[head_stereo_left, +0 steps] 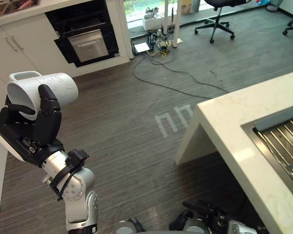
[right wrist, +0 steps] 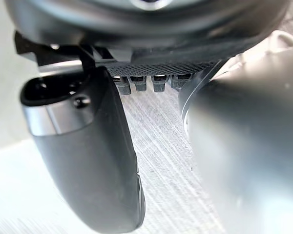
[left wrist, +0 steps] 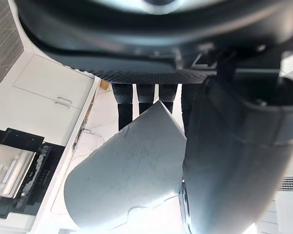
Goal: Walk over to the sink, pick up the cup, carry it to the dishwasher, place the cup inside the dishwasher, then close the dishwasher door
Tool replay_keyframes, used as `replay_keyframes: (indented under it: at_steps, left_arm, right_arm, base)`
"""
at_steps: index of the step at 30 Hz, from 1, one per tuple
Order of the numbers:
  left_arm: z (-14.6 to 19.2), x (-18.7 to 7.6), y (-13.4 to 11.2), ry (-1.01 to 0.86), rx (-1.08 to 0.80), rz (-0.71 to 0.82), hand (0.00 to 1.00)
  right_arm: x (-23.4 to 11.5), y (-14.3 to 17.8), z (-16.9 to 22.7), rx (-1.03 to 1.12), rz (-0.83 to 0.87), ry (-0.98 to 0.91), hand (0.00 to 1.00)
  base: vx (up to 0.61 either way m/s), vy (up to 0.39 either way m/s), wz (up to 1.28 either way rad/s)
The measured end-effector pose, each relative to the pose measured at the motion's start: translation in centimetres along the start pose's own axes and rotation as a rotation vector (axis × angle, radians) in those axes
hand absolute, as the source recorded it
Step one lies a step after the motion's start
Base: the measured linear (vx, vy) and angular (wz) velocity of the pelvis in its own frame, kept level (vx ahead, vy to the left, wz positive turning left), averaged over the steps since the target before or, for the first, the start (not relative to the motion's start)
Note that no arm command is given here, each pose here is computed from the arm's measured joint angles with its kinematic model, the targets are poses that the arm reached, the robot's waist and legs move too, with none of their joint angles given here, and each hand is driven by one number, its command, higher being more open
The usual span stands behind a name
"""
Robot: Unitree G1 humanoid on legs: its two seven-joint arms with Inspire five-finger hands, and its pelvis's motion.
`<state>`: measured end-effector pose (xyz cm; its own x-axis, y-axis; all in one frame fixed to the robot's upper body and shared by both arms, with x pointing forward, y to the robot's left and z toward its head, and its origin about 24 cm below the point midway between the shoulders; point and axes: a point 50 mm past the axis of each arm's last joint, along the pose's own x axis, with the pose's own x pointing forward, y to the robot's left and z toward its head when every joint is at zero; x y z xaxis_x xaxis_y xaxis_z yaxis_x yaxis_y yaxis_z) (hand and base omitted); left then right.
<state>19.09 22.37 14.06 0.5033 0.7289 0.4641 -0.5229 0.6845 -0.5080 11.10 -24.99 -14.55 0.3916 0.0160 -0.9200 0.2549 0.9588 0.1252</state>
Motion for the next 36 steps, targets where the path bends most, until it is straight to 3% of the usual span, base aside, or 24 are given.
replay_keyframes:
  at_steps: [4,8,13,16,17,27,32,36]
  left_arm:
    - [-0.1,0.9,-2.1,0.026,-0.101,-0.105,0.00]
    - [-3.1,-0.1,-3.8,0.155,-0.121,-0.157,0.00]
    - [-4.7,-2.1,-4.1,0.268,-0.092,-0.186,0.00]
    - [-4.7,-3.1,-5.5,0.284,-0.084,-0.341,0.00]
    - [-5.1,-5.4,-6.1,0.365,-0.111,-0.502,0.00]
    - [-4.9,-5.4,-7.1,0.361,-0.161,-0.471,0.00]
    - [-4.4,-5.7,-8.5,0.328,-0.200,-0.485,0.00]
    - [-4.2,-5.0,-7.7,0.283,-0.190,-0.457,0.00]
  right_arm:
    - [-0.9,-1.3,-0.6,0.066,-0.033,-0.084,1.00]
    - [-0.2,1.1,-1.0,0.247,0.026,-0.137,1.00]
    - [-0.1,3.3,0.9,0.173,0.109,-0.193,1.00]
    - [0.1,4.7,-0.4,0.234,0.138,-0.150,1.00]
    - [-0.1,4.4,-1.1,0.251,0.112,-0.136,1.00]
    - [-0.8,4.1,-2.8,0.343,0.167,-0.233,1.00]
    - [-2.3,2.6,-7.0,0.432,0.167,-0.315,1.00]
    - [-3.0,2.1,-9.8,0.440,0.165,-0.283,1.00]
  base:
    - [0.03,0.262,2.03]
    - [0.08,-0.038,2.42]
    - [0.22,-0.125,0.72]
    - [0.32,-0.196,0.34]
    - [0.09,-0.071,0.04]
    - [0.01,0.007,-0.13]
    - [0.00,-0.018,-0.05]
    - [0.08,-0.105,0.06]
